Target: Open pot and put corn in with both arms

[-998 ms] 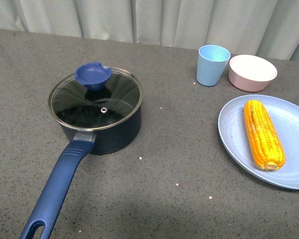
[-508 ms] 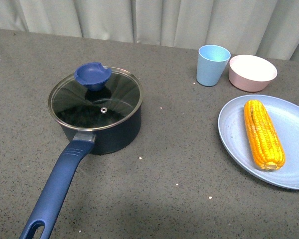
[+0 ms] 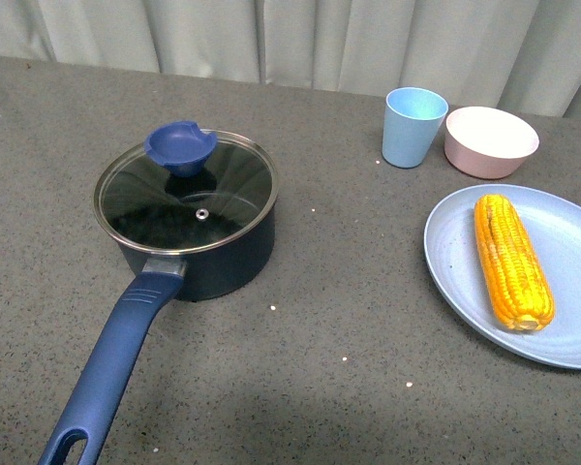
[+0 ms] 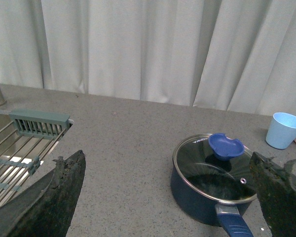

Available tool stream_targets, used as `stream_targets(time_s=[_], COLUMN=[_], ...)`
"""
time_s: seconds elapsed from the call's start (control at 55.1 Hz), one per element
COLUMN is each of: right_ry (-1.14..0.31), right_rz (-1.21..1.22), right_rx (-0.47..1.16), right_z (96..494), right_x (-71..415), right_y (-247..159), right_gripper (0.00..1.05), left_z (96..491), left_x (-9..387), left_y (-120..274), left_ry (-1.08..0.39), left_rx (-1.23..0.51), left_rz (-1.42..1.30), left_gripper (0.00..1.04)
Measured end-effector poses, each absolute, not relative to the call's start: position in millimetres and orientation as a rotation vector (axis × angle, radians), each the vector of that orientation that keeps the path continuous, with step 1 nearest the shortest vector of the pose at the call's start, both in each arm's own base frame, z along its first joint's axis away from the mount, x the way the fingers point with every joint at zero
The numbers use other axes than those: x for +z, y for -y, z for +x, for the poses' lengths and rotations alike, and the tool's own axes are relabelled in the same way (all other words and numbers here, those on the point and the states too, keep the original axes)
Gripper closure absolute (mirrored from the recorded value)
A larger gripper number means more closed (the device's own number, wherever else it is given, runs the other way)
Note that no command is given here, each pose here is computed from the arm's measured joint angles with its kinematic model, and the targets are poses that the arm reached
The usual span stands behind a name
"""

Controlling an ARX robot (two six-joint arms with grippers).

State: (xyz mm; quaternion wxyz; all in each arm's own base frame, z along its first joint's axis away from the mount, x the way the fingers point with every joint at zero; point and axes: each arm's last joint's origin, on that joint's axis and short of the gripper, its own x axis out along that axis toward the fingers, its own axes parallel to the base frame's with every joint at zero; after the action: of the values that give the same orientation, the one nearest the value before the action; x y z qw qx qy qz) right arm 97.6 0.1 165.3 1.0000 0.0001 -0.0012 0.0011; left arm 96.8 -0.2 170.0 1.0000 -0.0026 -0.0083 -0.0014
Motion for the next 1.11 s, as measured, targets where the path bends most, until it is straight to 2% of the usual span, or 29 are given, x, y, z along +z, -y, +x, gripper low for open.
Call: stream_targets(time_s=[0.943, 1.107], right_ry=[0.002, 0.002], right_rz=[0.000, 0.000], right_rx=[0.002, 0.002], right_z=[98, 98], right_x=[165, 165], right_y=[0, 0], right_gripper=[0.09, 0.09], left_z=[97, 108], left_x=[170, 160], left_y=[0, 0], left_ry=[0.017, -0.128], left_rx=[-0.003, 0.296], left_rz=[-0.005, -0.032], left_gripper=[0.06, 0.06])
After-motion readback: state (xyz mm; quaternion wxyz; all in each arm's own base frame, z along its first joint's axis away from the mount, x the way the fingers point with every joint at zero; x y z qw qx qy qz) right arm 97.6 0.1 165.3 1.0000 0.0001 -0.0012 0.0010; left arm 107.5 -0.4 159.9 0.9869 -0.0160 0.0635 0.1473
